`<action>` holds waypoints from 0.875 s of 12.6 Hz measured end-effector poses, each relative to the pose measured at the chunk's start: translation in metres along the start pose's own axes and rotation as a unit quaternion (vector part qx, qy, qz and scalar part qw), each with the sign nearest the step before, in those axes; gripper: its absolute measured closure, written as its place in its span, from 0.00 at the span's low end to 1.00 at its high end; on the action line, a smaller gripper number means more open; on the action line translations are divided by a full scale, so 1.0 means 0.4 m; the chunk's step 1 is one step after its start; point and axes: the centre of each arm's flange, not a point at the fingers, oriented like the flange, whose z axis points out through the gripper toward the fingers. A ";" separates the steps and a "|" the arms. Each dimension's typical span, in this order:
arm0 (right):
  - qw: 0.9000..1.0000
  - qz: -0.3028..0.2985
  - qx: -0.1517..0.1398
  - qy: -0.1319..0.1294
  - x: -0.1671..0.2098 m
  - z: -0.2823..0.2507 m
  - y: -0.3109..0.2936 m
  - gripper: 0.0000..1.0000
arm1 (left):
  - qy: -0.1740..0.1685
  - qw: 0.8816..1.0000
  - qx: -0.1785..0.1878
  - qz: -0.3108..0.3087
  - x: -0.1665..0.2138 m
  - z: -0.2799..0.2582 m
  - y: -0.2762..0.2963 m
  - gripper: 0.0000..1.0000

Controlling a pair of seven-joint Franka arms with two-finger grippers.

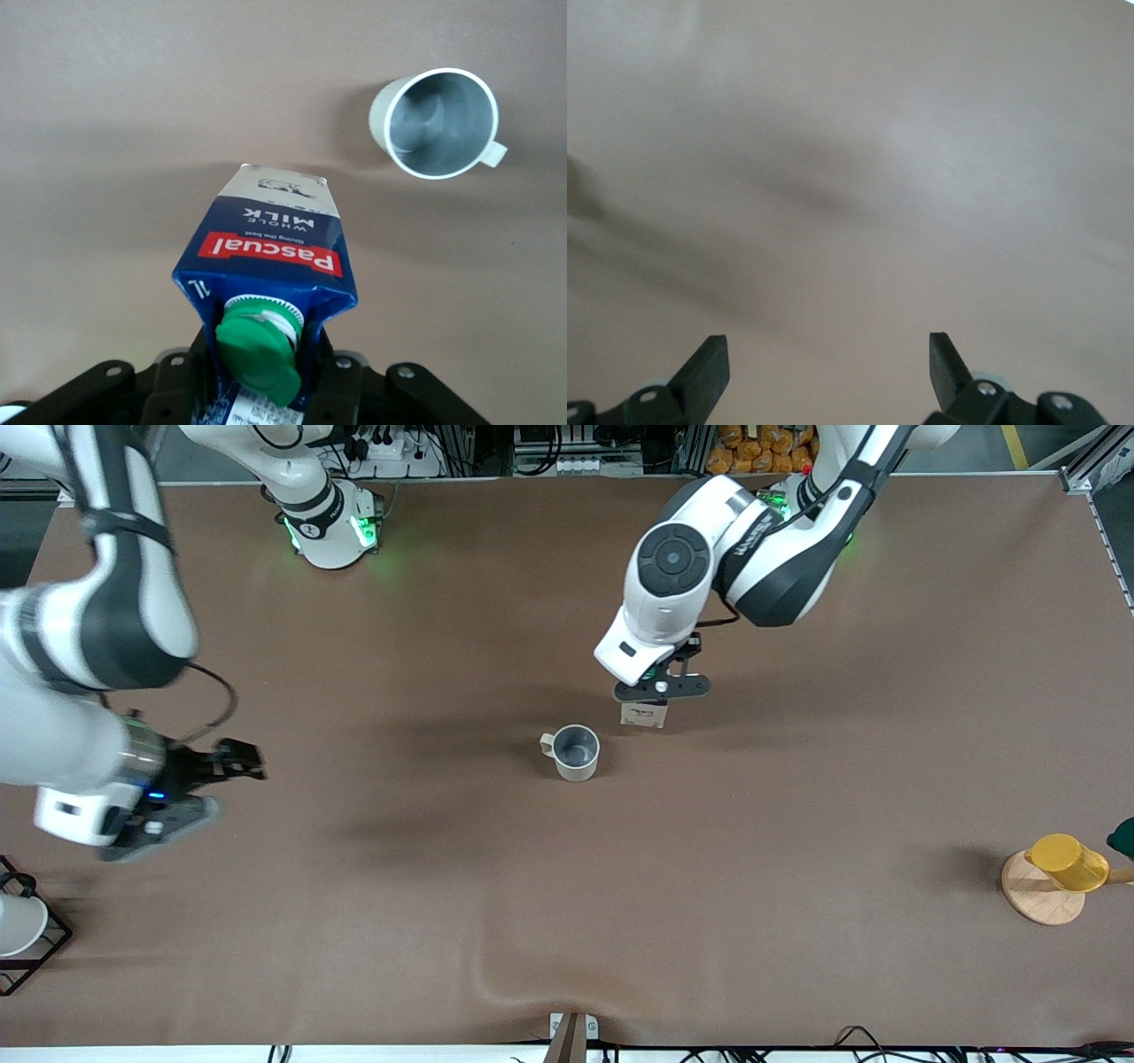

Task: Place milk next to cup
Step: 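Lower the milk beside the mug with the left gripper while the right gripper withdraws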

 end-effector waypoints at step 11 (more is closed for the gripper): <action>0.990 0.105 -0.063 0.064 -0.175 -0.236 0.015 0.00 | 0.005 0.999 -0.024 -0.039 -0.069 0.146 0.190 0.58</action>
